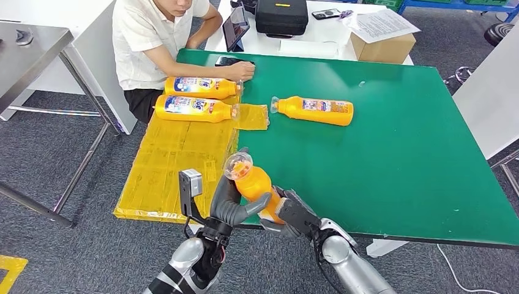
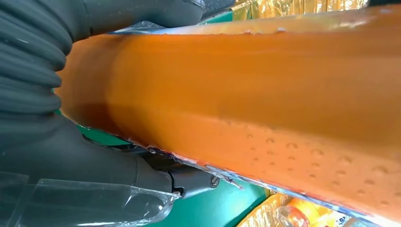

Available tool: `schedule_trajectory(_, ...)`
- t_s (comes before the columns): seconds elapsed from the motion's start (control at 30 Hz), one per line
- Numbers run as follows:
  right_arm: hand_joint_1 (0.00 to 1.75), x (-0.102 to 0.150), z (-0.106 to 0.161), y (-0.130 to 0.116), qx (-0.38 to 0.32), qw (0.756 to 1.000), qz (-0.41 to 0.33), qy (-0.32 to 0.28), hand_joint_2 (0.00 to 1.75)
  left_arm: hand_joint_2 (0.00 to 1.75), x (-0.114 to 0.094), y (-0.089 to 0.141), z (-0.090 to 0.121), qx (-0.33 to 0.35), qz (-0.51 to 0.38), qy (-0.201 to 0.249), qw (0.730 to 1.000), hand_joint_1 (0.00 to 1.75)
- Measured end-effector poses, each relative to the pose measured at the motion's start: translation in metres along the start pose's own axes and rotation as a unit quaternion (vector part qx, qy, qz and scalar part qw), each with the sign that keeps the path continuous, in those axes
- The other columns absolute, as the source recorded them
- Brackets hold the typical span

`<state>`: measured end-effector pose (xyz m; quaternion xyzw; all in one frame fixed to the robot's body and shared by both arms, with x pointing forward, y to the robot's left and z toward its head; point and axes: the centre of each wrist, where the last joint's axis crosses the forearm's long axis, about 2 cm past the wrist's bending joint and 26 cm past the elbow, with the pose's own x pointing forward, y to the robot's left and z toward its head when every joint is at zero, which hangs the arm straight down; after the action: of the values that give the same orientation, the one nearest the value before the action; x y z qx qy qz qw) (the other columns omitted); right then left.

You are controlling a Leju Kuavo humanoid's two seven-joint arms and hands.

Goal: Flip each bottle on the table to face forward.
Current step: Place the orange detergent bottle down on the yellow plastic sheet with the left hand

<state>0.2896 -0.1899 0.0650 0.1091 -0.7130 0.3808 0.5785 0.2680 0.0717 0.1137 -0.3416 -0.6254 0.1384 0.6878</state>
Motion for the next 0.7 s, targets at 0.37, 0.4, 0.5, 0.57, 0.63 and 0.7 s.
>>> schedule_trajectory(0.37, 1.75, 0.02, -0.015, 0.013, 0.014, 0.998, -0.038, -0.037, 1.75, 1.75, -0.025, 0.016, -0.015, 0.043, -0.057, 0.039, 0.997, 0.0)
schedule_trajectory(0.4, 1.75, 0.021, -0.015, 0.012, 0.014, 0.998, -0.038, -0.037, 1.75, 1.75, -0.026, 0.017, -0.015, 0.044, -0.057, 0.041, 0.997, 0.0)
schedule_trajectory(0.5, 1.75, 0.021, -0.015, 0.012, 0.015, 0.999, -0.037, -0.036, 1.75, 1.75, -0.028, 0.017, -0.017, 0.045, -0.057, 0.044, 0.996, 0.53)
schedule_trajectory(0.57, 1.75, 0.021, -0.014, 0.011, 0.014, 0.999, -0.037, -0.035, 1.75, 1.75, -0.028, 0.017, -0.017, 0.044, -0.057, 0.046, 0.996, 1.4)
schedule_trajectory(0.63, 1.75, 0.021, -0.014, 0.011, 0.014, 0.999, -0.039, -0.035, 1.75, 1.75, -0.029, 0.017, -0.017, 0.042, -0.054, 0.045, 0.997, 1.75)
schedule_trajectory(0.7, 1.71, 0.021, -0.014, 0.012, 0.014, 0.998, -0.043, -0.036, 1.75, 1.75, -0.028, 0.017, -0.017, 0.037, -0.045, 0.041, 0.997, 1.75)
